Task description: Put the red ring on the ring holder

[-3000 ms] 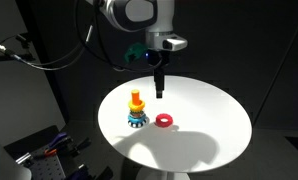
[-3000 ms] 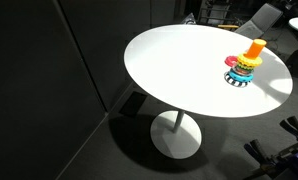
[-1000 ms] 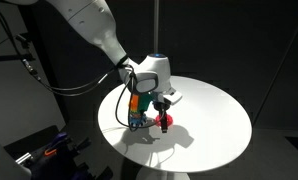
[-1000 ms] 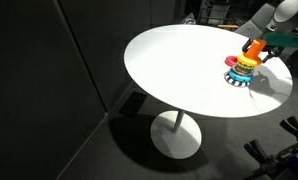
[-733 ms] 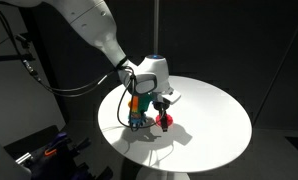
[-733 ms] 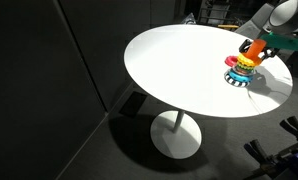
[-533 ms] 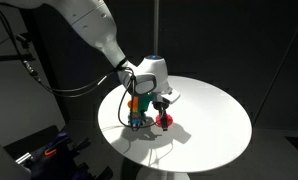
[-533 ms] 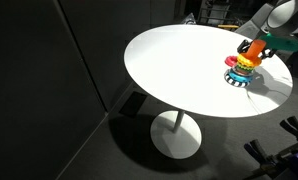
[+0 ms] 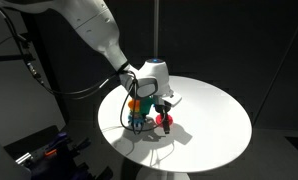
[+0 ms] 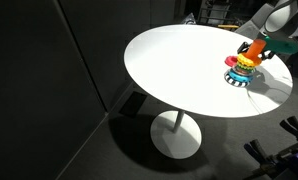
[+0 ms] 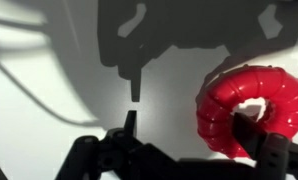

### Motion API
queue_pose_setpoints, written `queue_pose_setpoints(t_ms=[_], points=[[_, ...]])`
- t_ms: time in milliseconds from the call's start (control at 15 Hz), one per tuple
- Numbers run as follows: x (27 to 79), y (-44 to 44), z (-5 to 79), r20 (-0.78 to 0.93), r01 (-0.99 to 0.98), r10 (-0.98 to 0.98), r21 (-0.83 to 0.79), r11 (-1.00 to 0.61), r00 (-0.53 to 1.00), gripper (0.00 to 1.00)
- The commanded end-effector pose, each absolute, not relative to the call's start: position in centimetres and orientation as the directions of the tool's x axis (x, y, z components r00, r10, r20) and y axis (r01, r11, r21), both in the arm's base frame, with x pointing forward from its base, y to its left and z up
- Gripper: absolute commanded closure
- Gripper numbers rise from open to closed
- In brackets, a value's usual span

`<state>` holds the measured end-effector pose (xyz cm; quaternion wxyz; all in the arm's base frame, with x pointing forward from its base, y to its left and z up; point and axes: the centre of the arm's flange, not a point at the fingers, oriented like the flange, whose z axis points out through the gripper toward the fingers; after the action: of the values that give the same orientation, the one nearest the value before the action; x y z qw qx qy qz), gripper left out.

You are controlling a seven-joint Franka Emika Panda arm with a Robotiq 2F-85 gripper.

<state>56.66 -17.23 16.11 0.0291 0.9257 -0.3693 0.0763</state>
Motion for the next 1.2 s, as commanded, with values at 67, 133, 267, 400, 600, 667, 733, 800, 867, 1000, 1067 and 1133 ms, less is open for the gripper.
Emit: queue_pose_setpoints(t_ms=[67, 133, 267, 400, 600, 667, 733, 800, 867, 1000, 1067, 1133], points=[[57.5, -18.4, 15.7, 0.177, -0.702, -0.689, 0.01, -0.712, 0.702, 0.32], [57.6, -18.5, 15.7, 0.177, -0.703, -0.691, 0.01, -0.711, 0.701, 0.38], [57.6, -18.7, 15.7, 0.176, -0.706, -0.694, 0.012, -0.708, 0.698, 0.55], [57.7, -19.0, 15.6, 0.174, -0.712, -0.699, 0.015, -0.702, 0.693, 0.73], [57.8, -19.3, 16.2, 0.173, -0.721, -0.709, 0.012, -0.693, 0.684, 0.92], [57.9, -19.4, 16.8, 0.171, -0.723, -0.711, 0.008, -0.691, 0.682, 0.91], [57.9, -19.4, 17.5, 0.172, -0.724, -0.712, 0.004, -0.69, 0.68, 0.91], [57.9, -19.5, 18.1, 0.173, -0.724, -0.713, 0.003, -0.69, 0.679, 0.91], [57.9, -19.4, 19.0, 0.175, -0.724, -0.713, 0.0, -0.69, 0.679, 0.91], [58.0, -19.4, 20.6, 0.182, -0.722, -0.71, -0.003, -0.692, 0.68, 0.91], [57.9, -19.3, 21.6, 0.178, -0.719, -0.708, -0.004, -0.695, 0.683, 0.91], [57.9, -19.1, 22.6, 0.177, -0.717, -0.707, -0.007, -0.697, 0.685, 0.91]])
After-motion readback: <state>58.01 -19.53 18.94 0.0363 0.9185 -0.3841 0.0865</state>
